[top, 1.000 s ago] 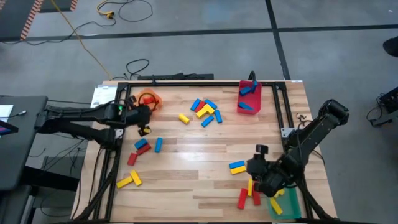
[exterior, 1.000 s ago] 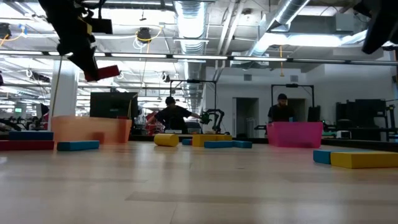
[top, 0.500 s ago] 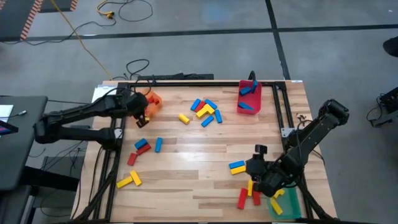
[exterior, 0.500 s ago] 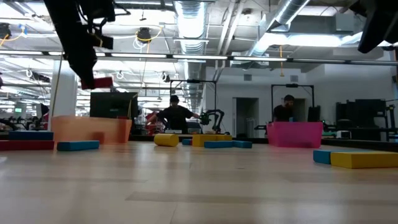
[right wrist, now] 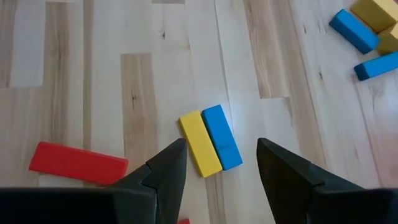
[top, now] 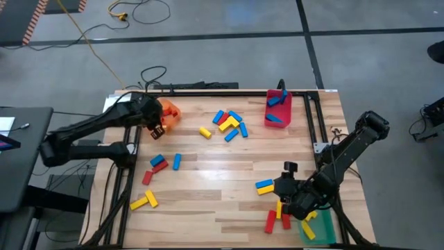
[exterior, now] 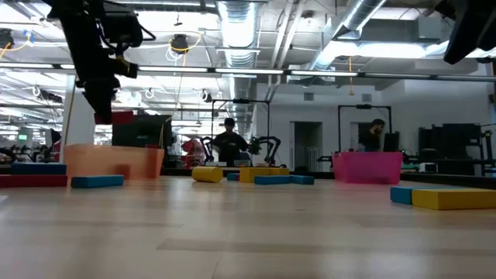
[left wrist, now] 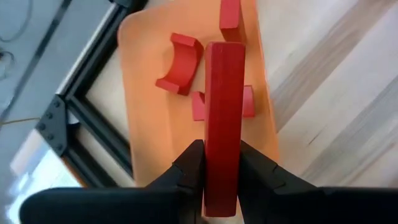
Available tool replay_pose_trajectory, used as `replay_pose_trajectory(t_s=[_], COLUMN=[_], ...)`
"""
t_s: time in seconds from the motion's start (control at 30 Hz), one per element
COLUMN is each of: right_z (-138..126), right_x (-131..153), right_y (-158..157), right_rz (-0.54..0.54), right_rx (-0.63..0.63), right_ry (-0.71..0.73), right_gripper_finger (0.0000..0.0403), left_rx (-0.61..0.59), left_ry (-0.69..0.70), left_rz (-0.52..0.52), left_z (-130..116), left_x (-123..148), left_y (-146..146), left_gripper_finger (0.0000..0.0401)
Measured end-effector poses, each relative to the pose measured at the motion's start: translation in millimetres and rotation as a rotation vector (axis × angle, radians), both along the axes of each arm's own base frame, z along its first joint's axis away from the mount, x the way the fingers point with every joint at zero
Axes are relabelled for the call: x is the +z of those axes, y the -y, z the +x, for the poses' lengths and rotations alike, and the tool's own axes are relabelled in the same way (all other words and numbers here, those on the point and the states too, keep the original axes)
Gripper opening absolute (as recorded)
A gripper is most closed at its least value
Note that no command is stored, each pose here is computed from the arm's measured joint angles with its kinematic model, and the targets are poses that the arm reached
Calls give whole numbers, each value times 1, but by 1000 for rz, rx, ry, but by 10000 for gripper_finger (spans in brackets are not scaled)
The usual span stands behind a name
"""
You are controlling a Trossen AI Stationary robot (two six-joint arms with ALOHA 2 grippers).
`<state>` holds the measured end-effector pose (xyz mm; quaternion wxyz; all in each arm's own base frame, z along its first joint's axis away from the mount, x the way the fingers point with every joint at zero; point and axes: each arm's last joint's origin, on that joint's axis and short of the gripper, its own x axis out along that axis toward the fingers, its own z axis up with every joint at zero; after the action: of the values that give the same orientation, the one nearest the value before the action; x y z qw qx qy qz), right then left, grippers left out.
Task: Sort blocks
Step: Put the red block into the orange bin, then put the blue block into the red bin
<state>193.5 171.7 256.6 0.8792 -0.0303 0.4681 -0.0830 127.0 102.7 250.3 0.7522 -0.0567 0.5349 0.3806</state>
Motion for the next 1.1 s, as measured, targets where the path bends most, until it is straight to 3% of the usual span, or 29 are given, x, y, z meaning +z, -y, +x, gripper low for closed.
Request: replay_pose_trajectory(t_s=[0.23,0.57,1.1], right_z=[1,1,0], right_x=[0,0,0], right_y=[0,0,0], right_rz=[2,1,-11], right_rx=[-1,-4,8], right_ry=[10,11,11], right_gripper_finger=[209,209,209], left_rx=[21,15,29], left_ry=[-61,-89,-96], left_rz=[-86,-97,-59], left_z=[1,10,10], left_x=[-19,-29,-28], left_y=[-12,-20,-22], left_gripper_finger=[75,84,175])
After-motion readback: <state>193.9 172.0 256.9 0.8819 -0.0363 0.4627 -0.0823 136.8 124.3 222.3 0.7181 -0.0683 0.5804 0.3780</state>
